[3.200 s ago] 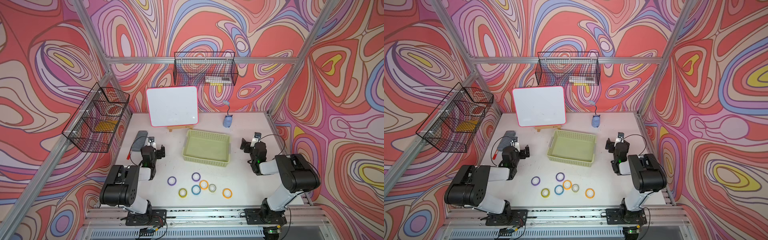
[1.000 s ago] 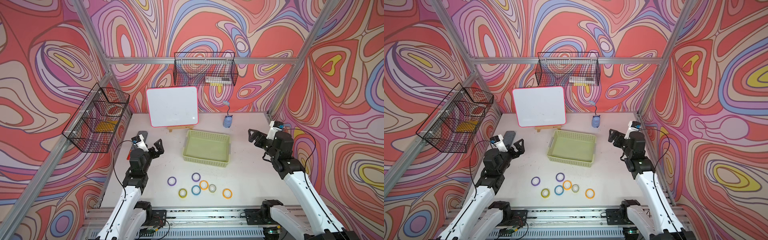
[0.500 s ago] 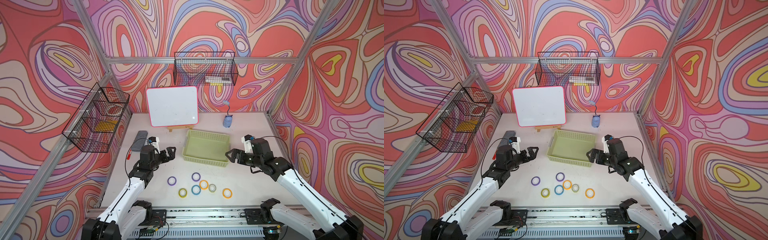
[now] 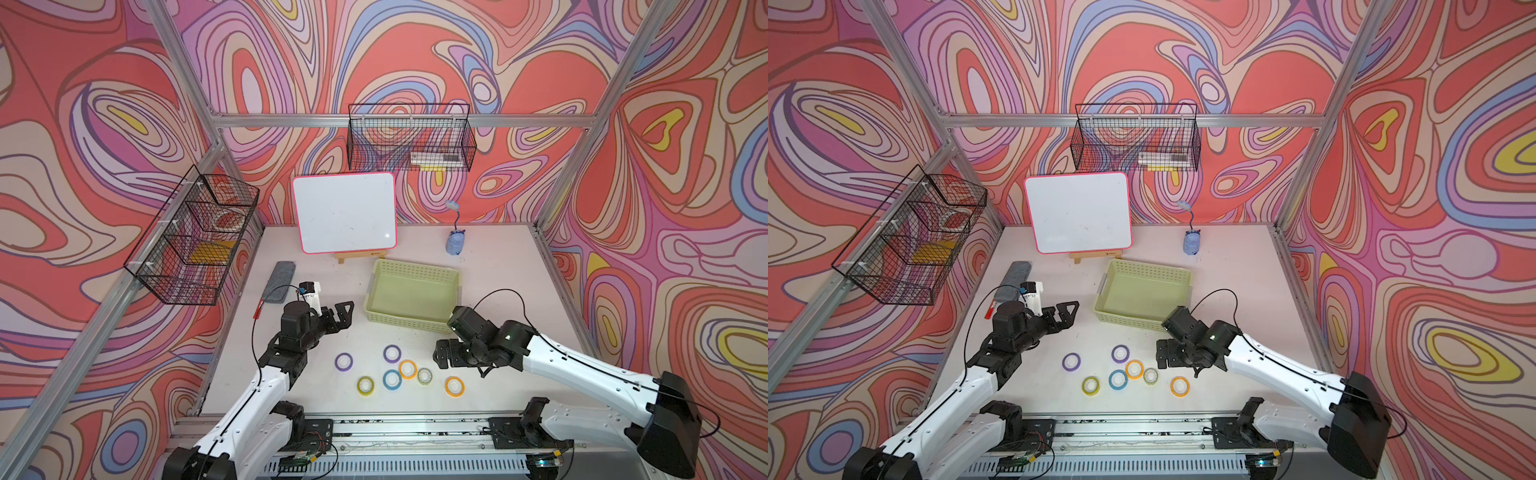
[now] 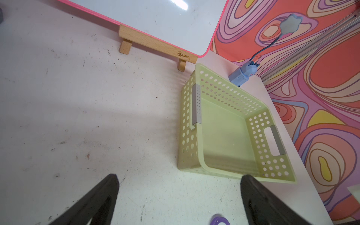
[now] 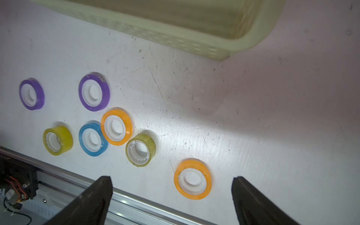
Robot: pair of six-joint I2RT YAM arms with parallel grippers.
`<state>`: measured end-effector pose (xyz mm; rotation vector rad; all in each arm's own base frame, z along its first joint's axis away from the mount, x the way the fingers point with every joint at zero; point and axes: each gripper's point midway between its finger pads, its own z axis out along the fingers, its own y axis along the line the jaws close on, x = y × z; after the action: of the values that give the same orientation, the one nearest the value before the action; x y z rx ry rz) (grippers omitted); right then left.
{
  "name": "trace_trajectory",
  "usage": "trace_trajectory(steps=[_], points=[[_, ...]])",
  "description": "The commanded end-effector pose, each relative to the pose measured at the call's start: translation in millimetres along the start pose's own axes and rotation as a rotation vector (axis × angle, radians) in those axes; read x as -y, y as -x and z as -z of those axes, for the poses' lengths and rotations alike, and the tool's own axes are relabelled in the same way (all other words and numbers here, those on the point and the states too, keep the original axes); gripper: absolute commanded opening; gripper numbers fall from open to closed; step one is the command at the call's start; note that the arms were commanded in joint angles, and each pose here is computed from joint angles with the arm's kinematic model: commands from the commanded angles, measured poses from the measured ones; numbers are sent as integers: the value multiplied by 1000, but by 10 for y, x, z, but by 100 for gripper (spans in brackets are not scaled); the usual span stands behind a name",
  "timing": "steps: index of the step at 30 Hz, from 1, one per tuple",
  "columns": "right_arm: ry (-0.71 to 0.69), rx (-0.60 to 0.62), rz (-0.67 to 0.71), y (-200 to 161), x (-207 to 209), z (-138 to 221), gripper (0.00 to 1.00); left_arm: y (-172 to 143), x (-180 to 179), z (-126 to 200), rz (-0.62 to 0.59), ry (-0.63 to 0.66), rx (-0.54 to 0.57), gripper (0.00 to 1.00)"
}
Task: Put the transparent tape into the storage box
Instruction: Pick up the tape at the center of the board.
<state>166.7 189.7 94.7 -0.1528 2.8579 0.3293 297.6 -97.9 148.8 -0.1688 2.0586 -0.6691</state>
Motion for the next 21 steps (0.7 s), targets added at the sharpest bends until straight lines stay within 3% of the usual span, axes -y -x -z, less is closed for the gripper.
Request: trace_trajectory(steps=[1,9,17,21], points=[[-152,-58,-5,-215,197,-124,98,64,12,29,-33,-2,44,99],[-197,-139,44,-467,168,-334,97,26,-35,3,-34,21,22,99],[-158,-198,46,-629,139,-500,83,43,-42,17,-38,28,31,99],[-162,-198,55,-624,114,-536,82,35,-53,17,-35,32,29,99]])
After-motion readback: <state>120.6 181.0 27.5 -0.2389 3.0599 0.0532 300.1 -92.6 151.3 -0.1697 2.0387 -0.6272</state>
